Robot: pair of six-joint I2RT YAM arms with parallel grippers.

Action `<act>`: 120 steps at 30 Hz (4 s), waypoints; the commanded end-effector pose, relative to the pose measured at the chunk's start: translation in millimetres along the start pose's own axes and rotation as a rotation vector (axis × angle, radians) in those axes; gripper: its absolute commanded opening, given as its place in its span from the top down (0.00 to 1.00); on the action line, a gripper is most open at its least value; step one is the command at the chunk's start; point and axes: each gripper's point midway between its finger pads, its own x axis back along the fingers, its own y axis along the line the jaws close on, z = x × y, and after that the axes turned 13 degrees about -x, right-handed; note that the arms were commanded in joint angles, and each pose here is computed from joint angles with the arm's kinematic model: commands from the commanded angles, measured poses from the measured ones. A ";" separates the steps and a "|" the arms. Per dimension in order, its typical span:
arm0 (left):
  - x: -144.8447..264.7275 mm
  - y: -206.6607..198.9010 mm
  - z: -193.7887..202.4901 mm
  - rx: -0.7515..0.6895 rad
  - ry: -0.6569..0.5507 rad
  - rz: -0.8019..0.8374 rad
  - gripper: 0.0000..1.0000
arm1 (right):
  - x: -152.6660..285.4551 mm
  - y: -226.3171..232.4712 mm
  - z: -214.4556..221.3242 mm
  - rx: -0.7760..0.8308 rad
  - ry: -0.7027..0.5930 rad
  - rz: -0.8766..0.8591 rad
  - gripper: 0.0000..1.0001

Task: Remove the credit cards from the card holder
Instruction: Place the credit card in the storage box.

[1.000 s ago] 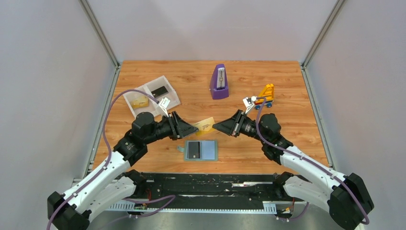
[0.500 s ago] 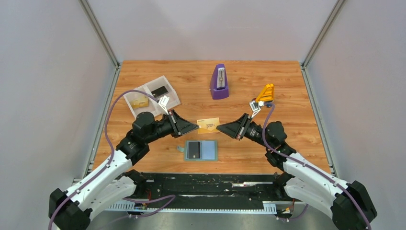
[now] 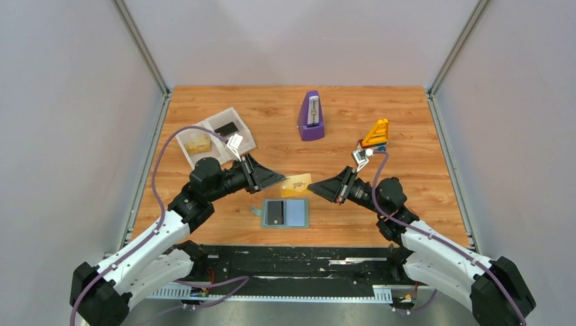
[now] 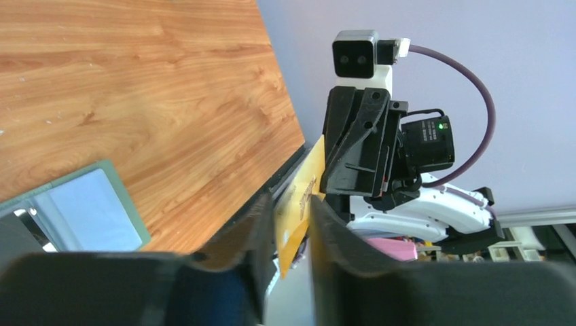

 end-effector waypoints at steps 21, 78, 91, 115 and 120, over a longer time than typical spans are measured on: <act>9.5 36.0 -76.8 -0.175 -0.030 -0.164 1.00 | 19.0 3.0 9.1 0.118 0.010 0.026 0.21; 140.9 401.2 -215.0 0.054 0.125 -0.972 1.00 | 13.2 -26.2 -15.6 0.360 -0.013 0.250 0.00; 147.1 420.7 -207.3 0.060 0.170 -1.023 0.74 | 9.3 -26.0 -19.5 0.365 -0.014 0.269 0.00; 93.8 270.3 -208.9 0.067 0.133 -0.875 0.32 | -0.6 -67.4 -13.9 0.182 0.088 0.506 0.06; 65.9 216.3 -153.0 -0.009 0.253 -0.750 0.35 | -1.9 -80.6 -4.8 0.141 0.150 0.534 0.17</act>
